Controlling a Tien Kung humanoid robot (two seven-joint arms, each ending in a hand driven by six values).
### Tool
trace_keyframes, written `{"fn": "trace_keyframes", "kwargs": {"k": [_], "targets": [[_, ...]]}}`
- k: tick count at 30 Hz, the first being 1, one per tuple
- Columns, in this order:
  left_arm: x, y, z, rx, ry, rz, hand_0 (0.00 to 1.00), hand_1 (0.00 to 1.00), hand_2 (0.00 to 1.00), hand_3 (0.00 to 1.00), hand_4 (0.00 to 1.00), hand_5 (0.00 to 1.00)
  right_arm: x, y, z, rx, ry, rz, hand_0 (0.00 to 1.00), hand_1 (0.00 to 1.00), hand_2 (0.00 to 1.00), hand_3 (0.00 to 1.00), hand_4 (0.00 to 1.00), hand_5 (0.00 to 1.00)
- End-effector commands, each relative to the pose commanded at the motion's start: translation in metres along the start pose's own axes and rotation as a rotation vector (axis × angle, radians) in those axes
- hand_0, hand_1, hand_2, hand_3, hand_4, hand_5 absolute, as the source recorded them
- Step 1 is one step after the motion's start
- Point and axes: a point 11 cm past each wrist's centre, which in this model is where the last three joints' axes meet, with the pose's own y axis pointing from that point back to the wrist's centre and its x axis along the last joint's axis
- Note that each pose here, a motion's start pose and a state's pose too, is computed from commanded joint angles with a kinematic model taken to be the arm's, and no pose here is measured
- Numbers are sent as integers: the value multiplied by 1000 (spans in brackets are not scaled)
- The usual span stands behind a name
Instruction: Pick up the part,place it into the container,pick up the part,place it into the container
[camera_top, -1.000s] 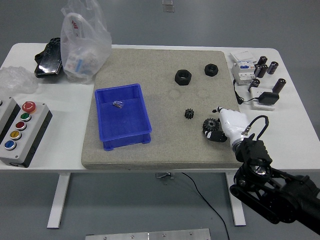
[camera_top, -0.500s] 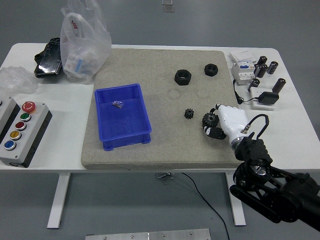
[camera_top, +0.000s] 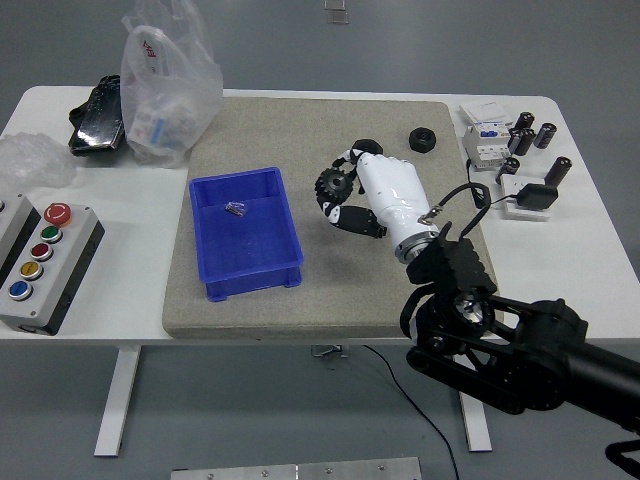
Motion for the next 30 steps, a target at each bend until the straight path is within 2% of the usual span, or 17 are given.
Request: {"fn": "trace_keyframes", "kwargs": {"k": [4, 5, 10, 11, 12, 16, 17, 22, 23, 28, 29, 30], "targets": [[0, 0, -2, 8, 0, 0, 791, 744, 708, 762, 847, 562, -7, -3, -24, 74, -26, -23, 405, 456, 347, 461, 379, 84], [0, 0, -2, 8, -1, 0, 791, 744, 708, 761, 845, 560, -9, -4, -29, 91, -21, -32, 467, 484, 438, 483, 458, 25], [-1, 0, -1, 7, -2, -1, 791, 744, 708, 761, 845, 560, -18, -7, -45, 137, 30, -97, 467, 484, 438, 483, 458, 25], [-1, 0, -1, 7, -2, 0, 791, 744, 708, 761, 844, 560, -20, -7, -47, 141, 43, -105, 533, 566, 565, 580, 533, 67], [0, 0, -1, 7, -2, 0, 791, 744, 708, 761, 844, 560, -21, -8, -49, 146, 62, -114, 533, 566, 565, 580, 533, 67], [1, 0, -1, 8, -3, 1, 791, 744, 708, 761, 844, 560, -25, -11, -52, 149, 133, -140, 533, 566, 565, 580, 533, 67], [1, 0, -1, 8, -3, 1, 791, 743, 708, 760, 844, 560, -26, -12, -52, 148, 147, -146, 625, 661, 643, 639, 415, 253], [-1, 0, -1, 9, -4, -1, 791, 743, 708, 760, 844, 560, -35, -12, -50, 138, 221, -196, 625, 661, 643, 639, 415, 253], [-1, 0, -2, 9, -5, -2, 791, 743, 708, 760, 844, 560, -38, -11, -49, 137, 230, -214, 678, 717, 737, 694, 463, 249], [-2, 0, -1, 9, -5, -4, 791, 743, 708, 760, 844, 560, -48, -7, -48, 138, 246, -267, 678, 717, 737, 694, 463, 249], [-2, 0, -1, 9, -5, -4, 791, 743, 708, 760, 844, 560, -49, -7, -47, 137, 244, -271, 702, 741, 765, 734, 509, 248], [-2, 0, -1, 8, -5, -4, 791, 743, 708, 760, 844, 560, -50, -6, -47, 136, 240, -274, 702, 741, 765, 734, 509, 248]]}}
